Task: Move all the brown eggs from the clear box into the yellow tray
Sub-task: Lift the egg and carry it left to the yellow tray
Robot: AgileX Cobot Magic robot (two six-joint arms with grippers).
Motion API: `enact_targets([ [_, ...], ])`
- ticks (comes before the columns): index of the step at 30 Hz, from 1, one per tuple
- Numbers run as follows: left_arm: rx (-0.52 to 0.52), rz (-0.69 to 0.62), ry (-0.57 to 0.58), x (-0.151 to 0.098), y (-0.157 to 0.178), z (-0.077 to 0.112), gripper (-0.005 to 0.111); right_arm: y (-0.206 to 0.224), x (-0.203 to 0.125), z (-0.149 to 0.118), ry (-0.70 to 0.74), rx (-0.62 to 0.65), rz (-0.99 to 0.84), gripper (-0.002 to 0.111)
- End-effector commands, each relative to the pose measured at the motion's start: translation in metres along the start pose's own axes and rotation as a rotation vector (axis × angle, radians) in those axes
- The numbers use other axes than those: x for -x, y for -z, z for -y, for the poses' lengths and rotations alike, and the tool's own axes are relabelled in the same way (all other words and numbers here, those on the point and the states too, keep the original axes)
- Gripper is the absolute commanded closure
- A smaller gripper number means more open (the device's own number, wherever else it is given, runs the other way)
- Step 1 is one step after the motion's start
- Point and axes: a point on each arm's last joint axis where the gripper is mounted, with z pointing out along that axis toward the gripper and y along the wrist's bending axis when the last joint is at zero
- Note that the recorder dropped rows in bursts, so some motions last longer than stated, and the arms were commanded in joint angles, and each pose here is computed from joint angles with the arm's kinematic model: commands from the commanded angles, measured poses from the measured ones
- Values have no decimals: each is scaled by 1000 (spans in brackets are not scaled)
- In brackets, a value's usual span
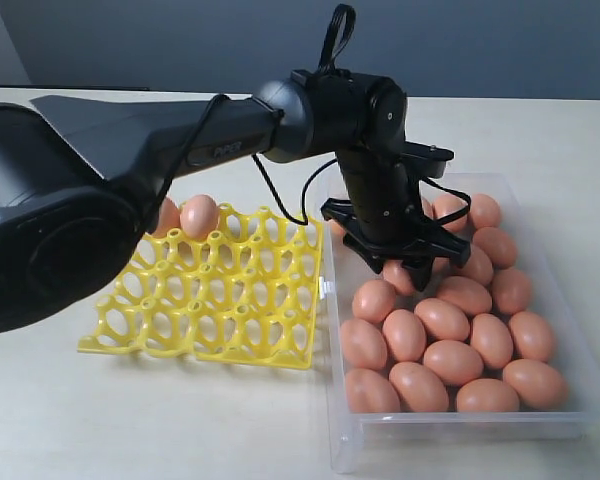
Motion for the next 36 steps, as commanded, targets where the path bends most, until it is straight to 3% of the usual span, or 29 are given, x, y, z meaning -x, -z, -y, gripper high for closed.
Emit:
enact_targets([
  [1, 47, 39, -31, 3, 8, 0, 106, 0, 0, 0, 5, 0, 9, 109],
  [15, 193, 342, -155, 15, 123, 15, 106, 0, 0, 0, 5, 0, 9, 109],
  [20, 184, 452, -172, 4, 147, 19, 106, 0, 0, 0, 5, 0, 9, 109],
  [24, 150, 633, -160, -20, 160, 17, 106, 0, 0, 0, 5, 0, 9, 109],
  [30, 236, 652, -177, -81, 106, -24, 106, 0, 0, 0, 5, 0, 9, 109],
  [36, 293, 684, -93, -86, 109, -77, 106, 0, 0, 0, 5, 0, 9, 109],
])
